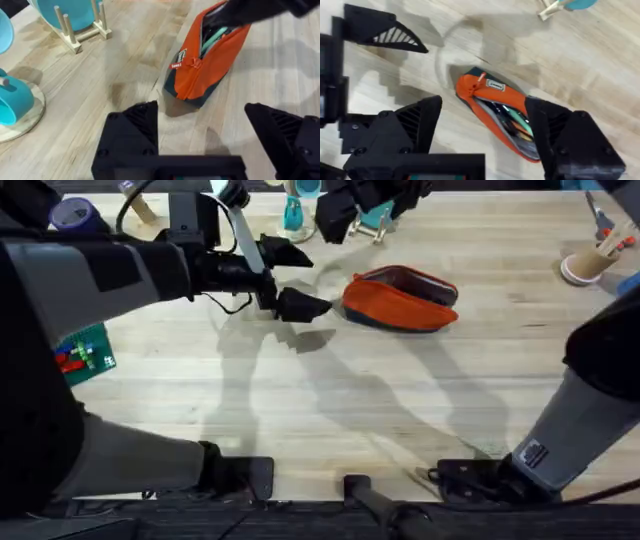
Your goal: Unzip the bag, pick up the pens from the table one at a time and place them inside, then zip the bag closed.
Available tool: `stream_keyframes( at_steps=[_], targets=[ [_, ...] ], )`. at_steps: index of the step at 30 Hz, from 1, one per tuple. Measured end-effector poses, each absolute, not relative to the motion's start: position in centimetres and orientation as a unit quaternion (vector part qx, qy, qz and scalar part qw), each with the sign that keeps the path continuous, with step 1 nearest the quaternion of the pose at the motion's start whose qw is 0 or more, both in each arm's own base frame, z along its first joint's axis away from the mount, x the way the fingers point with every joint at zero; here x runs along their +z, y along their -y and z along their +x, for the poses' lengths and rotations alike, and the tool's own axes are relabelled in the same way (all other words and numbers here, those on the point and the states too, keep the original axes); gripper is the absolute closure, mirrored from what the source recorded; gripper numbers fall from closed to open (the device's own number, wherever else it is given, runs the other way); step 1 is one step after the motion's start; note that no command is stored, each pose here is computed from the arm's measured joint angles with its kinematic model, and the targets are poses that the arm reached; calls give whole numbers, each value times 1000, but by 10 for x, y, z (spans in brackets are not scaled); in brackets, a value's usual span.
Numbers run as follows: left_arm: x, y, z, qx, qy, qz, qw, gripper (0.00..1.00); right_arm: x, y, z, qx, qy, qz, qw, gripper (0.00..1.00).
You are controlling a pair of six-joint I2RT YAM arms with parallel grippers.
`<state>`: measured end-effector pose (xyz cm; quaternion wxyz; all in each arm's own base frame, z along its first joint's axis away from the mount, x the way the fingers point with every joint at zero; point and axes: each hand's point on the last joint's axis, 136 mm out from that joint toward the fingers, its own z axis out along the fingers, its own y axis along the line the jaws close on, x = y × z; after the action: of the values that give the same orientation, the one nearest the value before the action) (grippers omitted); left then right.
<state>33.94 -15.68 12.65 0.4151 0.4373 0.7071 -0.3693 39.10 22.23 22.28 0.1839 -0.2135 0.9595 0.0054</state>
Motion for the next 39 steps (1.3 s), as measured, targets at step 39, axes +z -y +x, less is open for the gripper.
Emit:
stream_keyframes(
  at_steps=[39],
  targets=[
    [127, 157, 339, -370, -706, 438, 415, 6, 160, -224, 384, -17, -989, -118, 91, 5]
  ],
)
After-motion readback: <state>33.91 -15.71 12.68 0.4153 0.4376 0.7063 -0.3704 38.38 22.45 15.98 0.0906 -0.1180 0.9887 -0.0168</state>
